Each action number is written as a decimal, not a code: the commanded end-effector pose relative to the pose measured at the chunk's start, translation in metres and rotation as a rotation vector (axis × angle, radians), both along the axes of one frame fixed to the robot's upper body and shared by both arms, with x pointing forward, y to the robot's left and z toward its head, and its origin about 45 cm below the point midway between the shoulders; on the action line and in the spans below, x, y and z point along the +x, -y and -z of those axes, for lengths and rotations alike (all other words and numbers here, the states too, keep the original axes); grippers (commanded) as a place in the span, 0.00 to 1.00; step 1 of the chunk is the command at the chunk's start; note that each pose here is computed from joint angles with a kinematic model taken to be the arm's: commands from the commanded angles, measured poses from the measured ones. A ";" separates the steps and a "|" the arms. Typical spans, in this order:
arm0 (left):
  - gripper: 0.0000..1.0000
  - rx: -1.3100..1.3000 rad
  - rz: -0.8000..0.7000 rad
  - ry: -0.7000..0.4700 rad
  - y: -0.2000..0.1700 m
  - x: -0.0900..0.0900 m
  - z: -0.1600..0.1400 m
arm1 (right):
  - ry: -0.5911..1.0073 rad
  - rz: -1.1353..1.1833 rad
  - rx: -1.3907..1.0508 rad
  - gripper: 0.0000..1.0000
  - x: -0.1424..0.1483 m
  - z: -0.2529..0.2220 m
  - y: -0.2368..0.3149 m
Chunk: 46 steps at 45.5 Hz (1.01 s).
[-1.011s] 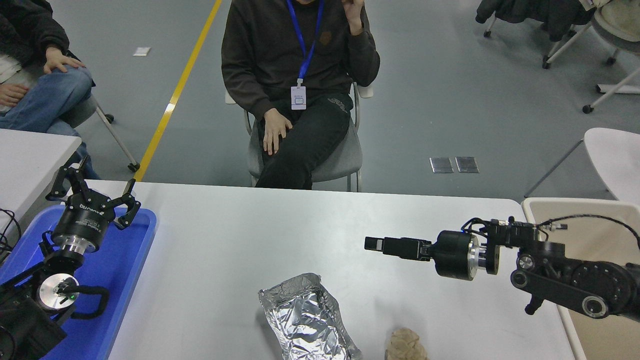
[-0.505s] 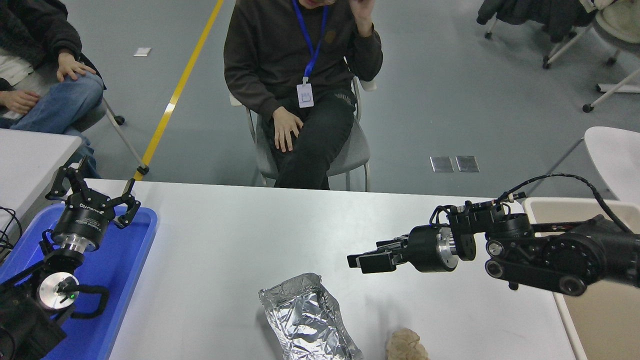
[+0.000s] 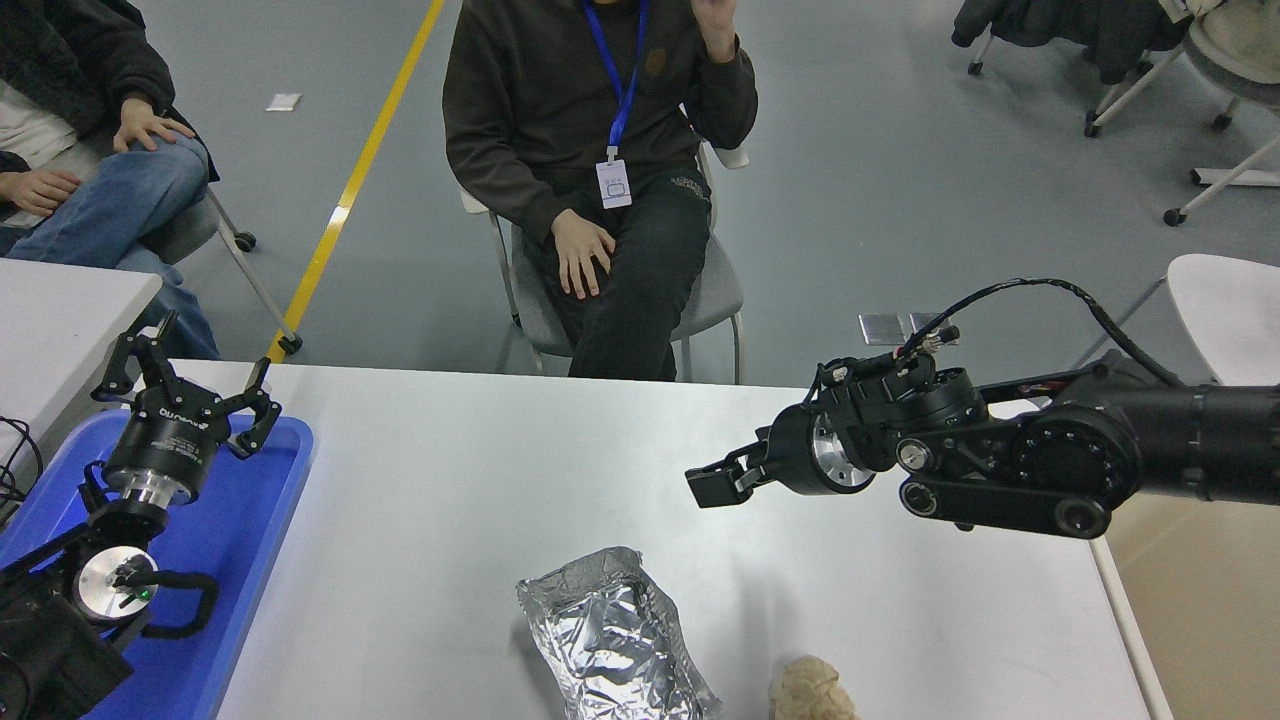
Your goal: Clean the table surface
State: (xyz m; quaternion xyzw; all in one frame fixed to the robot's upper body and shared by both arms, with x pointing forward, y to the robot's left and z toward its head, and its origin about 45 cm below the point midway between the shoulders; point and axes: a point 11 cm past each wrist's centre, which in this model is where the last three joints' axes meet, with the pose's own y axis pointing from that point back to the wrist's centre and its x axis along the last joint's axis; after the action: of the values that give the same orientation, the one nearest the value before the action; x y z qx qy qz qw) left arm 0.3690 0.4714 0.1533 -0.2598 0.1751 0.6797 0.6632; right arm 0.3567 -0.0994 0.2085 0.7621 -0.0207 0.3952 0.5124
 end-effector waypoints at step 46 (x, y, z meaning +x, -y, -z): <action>1.00 0.000 -0.001 0.001 0.000 0.000 0.000 | -0.192 0.164 -0.146 0.99 -0.040 0.105 -0.037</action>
State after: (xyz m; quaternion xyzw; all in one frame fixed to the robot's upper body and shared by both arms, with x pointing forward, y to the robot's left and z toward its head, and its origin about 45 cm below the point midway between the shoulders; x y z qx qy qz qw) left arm 0.3690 0.4714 0.1533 -0.2599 0.1750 0.6798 0.6631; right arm 0.3160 -0.0521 0.1209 0.7532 0.0149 0.3022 0.5840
